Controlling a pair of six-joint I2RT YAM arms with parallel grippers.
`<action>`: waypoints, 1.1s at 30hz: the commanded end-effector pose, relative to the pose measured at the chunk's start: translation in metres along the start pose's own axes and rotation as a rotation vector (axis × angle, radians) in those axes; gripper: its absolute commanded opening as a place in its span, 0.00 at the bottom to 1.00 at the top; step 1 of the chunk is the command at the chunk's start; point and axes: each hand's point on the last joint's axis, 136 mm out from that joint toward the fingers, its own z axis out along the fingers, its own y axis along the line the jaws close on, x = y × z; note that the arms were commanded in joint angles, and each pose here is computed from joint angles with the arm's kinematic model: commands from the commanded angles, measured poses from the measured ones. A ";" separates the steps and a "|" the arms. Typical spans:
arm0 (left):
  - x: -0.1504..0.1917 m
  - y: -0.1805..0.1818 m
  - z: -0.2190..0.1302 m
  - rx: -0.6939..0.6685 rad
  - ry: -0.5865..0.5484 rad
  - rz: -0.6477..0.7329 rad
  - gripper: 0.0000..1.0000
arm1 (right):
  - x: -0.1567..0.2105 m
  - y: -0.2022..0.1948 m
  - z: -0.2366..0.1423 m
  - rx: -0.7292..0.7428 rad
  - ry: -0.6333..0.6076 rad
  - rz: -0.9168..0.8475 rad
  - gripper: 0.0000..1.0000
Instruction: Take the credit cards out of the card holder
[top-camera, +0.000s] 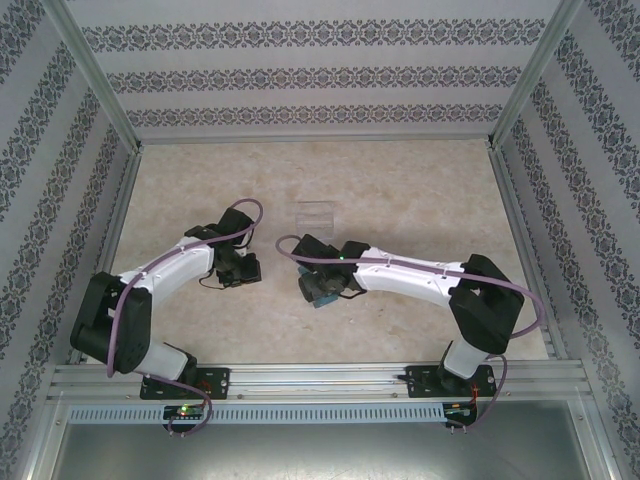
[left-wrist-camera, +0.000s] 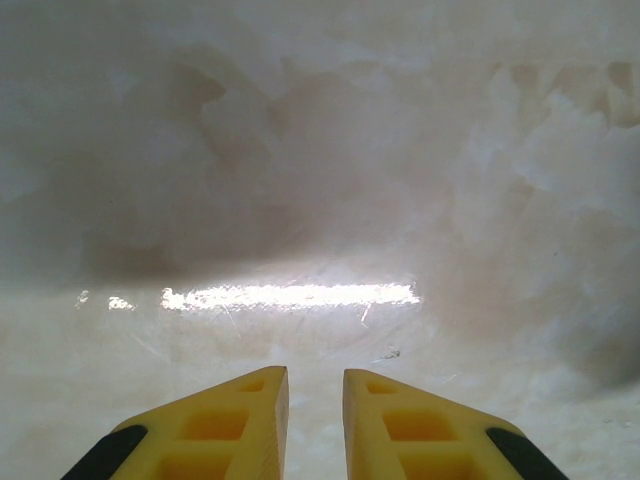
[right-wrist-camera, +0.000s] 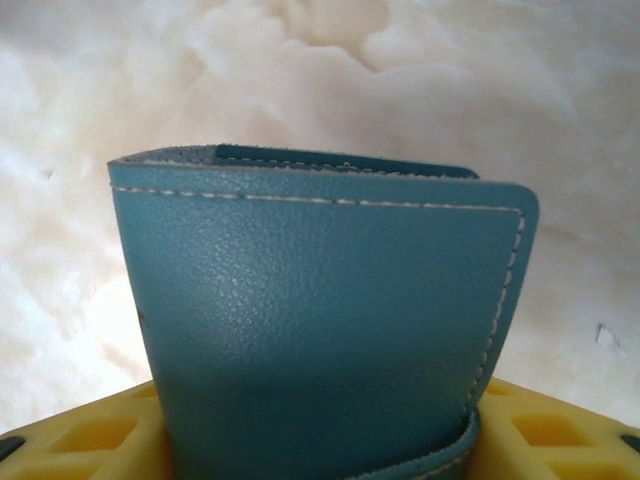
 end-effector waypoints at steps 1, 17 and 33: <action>-0.005 0.001 0.001 0.002 -0.004 0.030 0.22 | -0.004 -0.007 0.006 0.053 0.003 0.226 0.53; -0.008 -0.010 0.007 0.057 -0.002 0.018 0.23 | -0.017 -0.022 0.058 0.206 0.064 0.324 0.65; -0.010 -0.061 0.011 0.238 0.020 0.019 0.23 | -0.031 -0.024 0.005 0.105 0.022 0.299 0.89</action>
